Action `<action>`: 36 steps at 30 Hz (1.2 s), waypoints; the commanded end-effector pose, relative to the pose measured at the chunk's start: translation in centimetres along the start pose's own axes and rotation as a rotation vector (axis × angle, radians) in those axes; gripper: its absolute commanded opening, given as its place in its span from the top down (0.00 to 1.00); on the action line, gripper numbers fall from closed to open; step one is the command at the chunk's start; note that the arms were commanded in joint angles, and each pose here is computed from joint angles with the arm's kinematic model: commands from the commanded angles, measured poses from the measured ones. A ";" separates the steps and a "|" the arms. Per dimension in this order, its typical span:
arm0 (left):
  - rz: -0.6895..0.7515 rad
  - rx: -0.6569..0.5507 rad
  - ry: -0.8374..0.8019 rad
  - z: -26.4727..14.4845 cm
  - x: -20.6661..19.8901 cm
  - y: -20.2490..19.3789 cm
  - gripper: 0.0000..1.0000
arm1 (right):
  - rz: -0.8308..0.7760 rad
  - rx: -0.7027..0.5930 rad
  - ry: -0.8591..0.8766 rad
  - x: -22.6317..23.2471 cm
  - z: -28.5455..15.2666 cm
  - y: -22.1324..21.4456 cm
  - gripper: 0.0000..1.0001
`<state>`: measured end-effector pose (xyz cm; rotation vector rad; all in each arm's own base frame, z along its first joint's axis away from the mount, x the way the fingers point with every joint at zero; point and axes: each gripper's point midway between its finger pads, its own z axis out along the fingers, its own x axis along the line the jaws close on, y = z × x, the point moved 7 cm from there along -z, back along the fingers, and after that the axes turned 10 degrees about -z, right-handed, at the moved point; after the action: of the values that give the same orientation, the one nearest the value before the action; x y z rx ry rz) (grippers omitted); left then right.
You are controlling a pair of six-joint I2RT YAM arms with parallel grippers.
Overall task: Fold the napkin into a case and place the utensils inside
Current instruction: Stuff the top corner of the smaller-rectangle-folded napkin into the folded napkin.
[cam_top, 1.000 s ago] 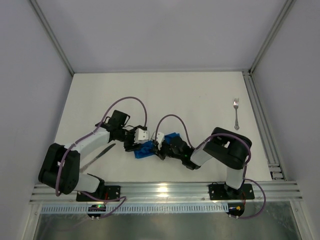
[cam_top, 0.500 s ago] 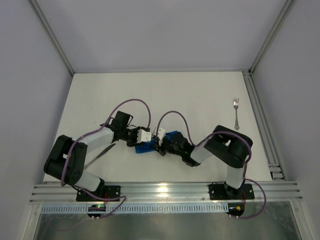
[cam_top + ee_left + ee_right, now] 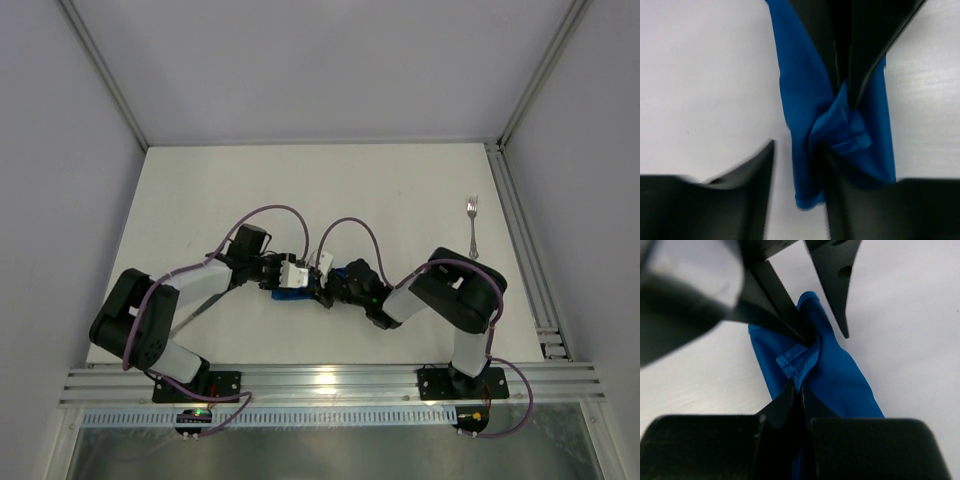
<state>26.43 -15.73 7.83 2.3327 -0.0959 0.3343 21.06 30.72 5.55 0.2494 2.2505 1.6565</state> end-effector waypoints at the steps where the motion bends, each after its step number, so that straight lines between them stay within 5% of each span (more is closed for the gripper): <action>1: 0.125 0.037 -0.002 1.1 0.1 0.5 0.70 | -0.071 -0.176 0.070 0.3 1.3 4.2 0.96; 4: 0.139 0.057 -0.009 1.6 0.0 0.5 1.00 | -0.066 -0.176 0.057 0.2 1.3 4.3 0.96; 7: 0.112 0.056 0.012 1.7 0.4 0.7 1.00 | -0.066 -0.175 0.023 -0.1 1.0 4.4 0.96; 15: -0.016 0.002 0.159 1.4 2.1 1.9 1.00 | -0.030 -0.209 -0.071 -0.1 -1.8 4.5 0.45; 36: -0.164 -0.052 0.172 0.5 2.4 3.6 1.00 | 0.048 -0.151 -0.336 -1.1 1.5 2.8 0.41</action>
<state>27.21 -17.52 8.22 2.3104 0.1501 0.4142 21.95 30.42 5.97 0.4956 2.0071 1.5976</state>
